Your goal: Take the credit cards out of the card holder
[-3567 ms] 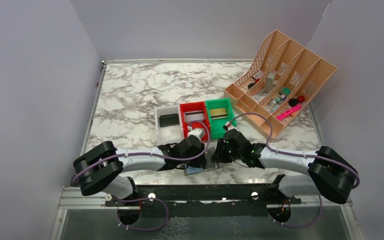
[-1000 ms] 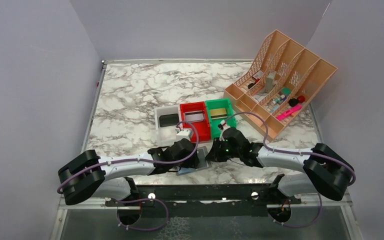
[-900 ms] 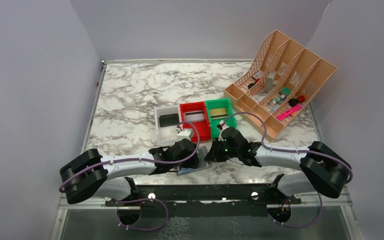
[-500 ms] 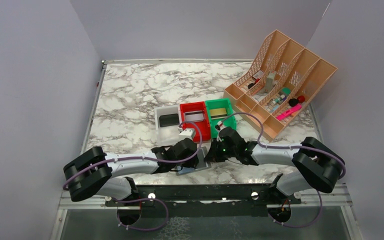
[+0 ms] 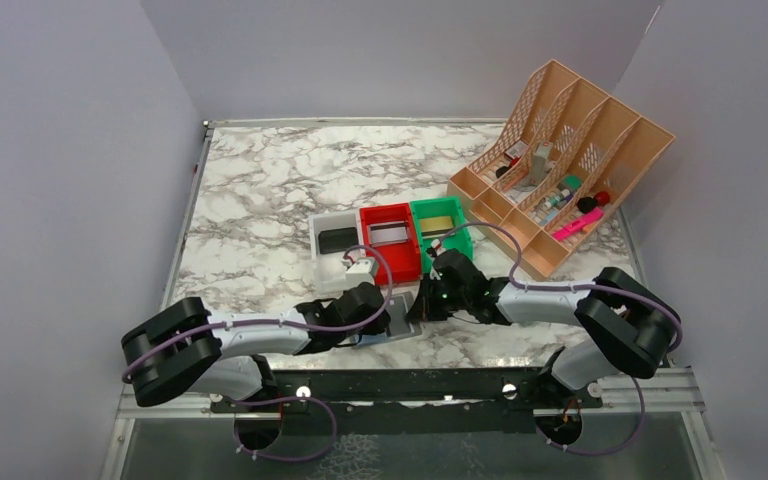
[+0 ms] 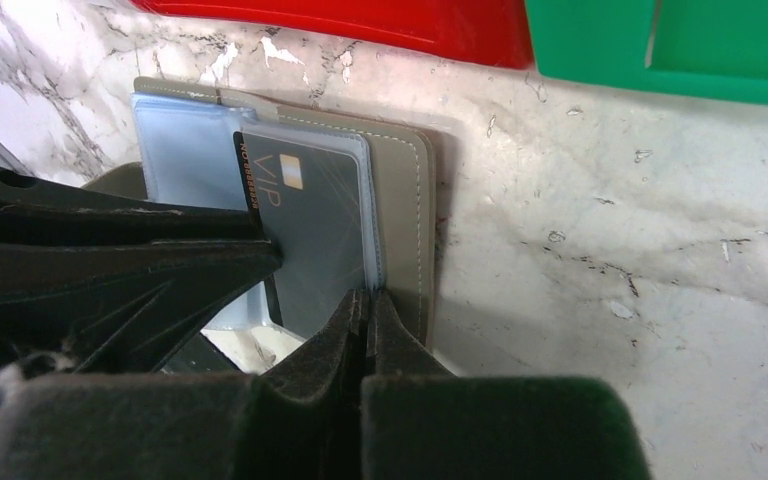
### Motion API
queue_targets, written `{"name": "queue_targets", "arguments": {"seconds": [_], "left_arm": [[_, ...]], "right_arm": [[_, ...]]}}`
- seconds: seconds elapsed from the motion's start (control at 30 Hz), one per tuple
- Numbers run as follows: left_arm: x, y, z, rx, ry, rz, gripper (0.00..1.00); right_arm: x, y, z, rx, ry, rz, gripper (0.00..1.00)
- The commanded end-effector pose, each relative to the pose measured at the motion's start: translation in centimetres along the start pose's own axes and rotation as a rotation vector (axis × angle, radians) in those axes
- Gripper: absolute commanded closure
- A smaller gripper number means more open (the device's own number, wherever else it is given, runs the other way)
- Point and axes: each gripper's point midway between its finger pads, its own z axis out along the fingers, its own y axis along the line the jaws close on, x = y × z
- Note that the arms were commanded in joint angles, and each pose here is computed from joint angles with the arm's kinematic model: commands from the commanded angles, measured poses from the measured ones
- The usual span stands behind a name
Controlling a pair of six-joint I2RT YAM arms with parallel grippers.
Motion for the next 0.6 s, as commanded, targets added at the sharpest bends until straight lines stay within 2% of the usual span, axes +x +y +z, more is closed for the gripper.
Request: {"name": "queue_targets", "arguments": {"seconds": [0.0, 0.17, 0.57], "left_arm": [[1.1, 1.1, 0.4, -0.023, 0.011, -0.032, 0.85], [0.9, 1.3, -0.3, -0.013, -0.005, -0.039, 1.0], [0.7, 2.0, -1.5, -0.021, -0.012, -0.02, 1.0]], "right_arm": [[1.3, -1.7, 0.8, 0.073, 0.037, 0.01, 0.99], [1.0, -2.0, 0.6, 0.094, 0.016, 0.021, 0.99], [0.7, -2.6, 0.3, 0.128, -0.008, 0.033, 0.99]]}}
